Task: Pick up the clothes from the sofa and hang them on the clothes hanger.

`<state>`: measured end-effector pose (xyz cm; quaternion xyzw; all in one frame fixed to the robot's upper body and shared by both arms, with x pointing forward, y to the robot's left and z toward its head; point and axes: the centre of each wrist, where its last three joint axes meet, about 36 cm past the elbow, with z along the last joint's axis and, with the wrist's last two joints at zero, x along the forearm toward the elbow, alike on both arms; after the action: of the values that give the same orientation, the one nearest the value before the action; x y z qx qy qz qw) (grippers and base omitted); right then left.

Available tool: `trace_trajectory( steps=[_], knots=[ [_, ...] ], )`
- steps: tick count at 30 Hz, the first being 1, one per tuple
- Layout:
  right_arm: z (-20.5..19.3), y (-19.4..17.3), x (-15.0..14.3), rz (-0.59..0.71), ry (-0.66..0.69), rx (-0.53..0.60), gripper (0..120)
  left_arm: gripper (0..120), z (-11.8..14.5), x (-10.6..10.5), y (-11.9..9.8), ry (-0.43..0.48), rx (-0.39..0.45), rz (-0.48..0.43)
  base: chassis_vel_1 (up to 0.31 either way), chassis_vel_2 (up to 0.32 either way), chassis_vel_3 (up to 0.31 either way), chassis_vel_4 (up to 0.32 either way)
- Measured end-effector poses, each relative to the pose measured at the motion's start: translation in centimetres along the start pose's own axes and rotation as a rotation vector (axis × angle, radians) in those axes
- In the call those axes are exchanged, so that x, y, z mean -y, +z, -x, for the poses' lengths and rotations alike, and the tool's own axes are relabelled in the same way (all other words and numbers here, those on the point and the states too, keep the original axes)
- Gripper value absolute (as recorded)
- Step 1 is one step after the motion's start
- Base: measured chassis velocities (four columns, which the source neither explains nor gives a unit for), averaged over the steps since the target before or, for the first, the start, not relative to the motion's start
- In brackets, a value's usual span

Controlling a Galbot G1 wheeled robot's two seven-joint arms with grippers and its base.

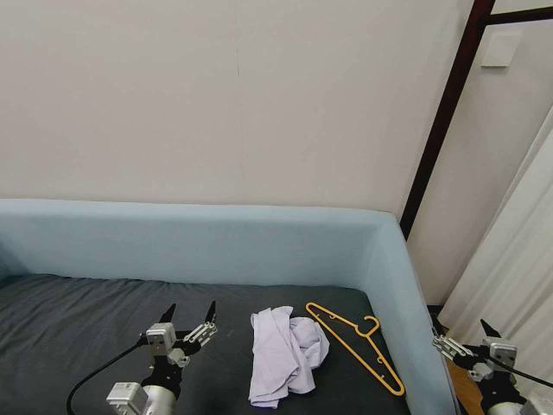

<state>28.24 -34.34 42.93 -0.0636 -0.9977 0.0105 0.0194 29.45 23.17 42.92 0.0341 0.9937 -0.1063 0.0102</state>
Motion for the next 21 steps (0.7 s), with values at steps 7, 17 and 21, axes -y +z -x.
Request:
trace_trajectory(
  steps=[7, 17, 21],
  knots=[
    [0.00, -0.12, -0.04, 0.000, -0.003, 0.003, 100, 100, -0.19, 0.13, -0.09, 0.004, -0.004, 0.000, 0.000, 0.000, 0.000, 0.000],
    [0.06, -0.25, -0.11, 0.018, -0.012, 0.001, 100, 100, -0.39, 0.19, -0.25, 0.001, -0.001, 0.002, 0.000, 0.000, 0.000, 0.000],
    [0.21, -0.32, -0.23, 0.046, -0.028, -0.018, 100, 100, -0.63, -0.01, -0.54, 0.001, 0.001, 0.011, 0.000, 0.000, 0.000, 0.000]
  ],
)
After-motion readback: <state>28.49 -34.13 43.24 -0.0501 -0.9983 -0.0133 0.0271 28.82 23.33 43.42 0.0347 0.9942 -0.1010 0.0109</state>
